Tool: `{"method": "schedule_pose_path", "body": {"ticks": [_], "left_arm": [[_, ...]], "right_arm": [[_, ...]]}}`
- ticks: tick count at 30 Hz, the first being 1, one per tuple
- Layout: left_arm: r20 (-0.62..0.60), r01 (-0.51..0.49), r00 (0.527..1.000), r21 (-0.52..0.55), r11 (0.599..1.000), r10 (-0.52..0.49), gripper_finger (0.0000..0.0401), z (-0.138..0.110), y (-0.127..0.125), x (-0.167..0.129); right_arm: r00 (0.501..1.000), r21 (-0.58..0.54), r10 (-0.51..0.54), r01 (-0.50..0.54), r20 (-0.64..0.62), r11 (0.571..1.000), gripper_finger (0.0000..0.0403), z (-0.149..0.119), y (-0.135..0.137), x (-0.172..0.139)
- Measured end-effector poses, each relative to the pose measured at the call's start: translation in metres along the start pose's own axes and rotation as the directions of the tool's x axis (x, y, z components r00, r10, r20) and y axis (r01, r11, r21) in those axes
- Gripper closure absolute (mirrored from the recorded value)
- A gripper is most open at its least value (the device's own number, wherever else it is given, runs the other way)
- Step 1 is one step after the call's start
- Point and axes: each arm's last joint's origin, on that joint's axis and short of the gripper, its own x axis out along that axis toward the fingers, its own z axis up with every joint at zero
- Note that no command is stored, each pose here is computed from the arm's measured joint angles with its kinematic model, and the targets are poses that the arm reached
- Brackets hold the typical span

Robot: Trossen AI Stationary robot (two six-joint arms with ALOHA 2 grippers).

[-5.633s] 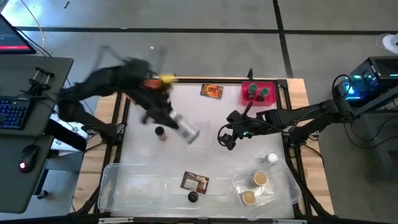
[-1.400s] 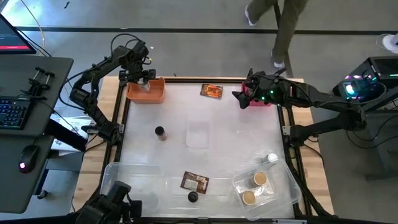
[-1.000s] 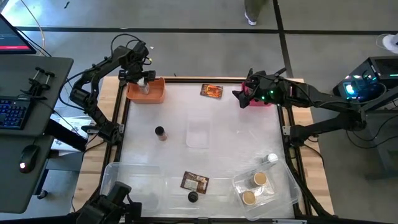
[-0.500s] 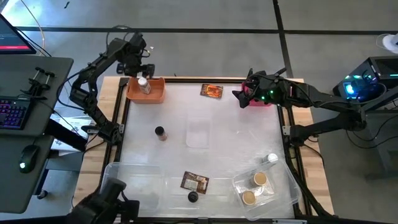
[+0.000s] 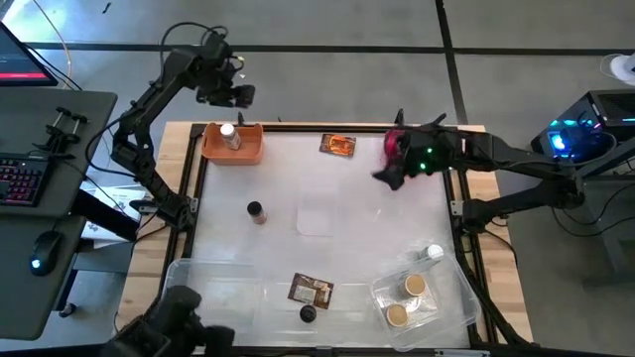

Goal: Sort spices by type
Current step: Put the white seasoning bottle into the orange bin

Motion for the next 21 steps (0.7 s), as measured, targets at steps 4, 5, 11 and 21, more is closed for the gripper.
{"method": "schedule_pose_path", "body": {"ticks": [4,5,11,21], "left_arm": [[0.016,0.046,0.999,0.127,0.991,-0.048,0.0178,-0.012,-0.027,-0.007],[0.035,0.062,0.997,0.158,0.985,-0.068,0.0178,-0.015,-0.036,-0.009],[0.153,0.176,0.958,0.348,0.921,-0.242,0.0178,-0.040,-0.089,-0.033],[0.218,0.294,0.862,0.518,0.803,-0.457,0.0178,-0.072,-0.136,-0.063]], "right_arm": [[0.960,0.129,-0.128,0.163,-0.248,0.978,0.0018,-0.023,-0.013,-0.004],[0.938,0.159,-0.168,0.224,-0.303,0.962,0.0018,-0.029,-0.017,-0.006],[0.733,0.275,-0.283,0.540,-0.619,0.795,0.0018,-0.062,-0.036,-0.012],[0.540,0.258,-0.117,0.568,-0.834,0.781,0.0018,-0.121,-0.048,0.034]]}}
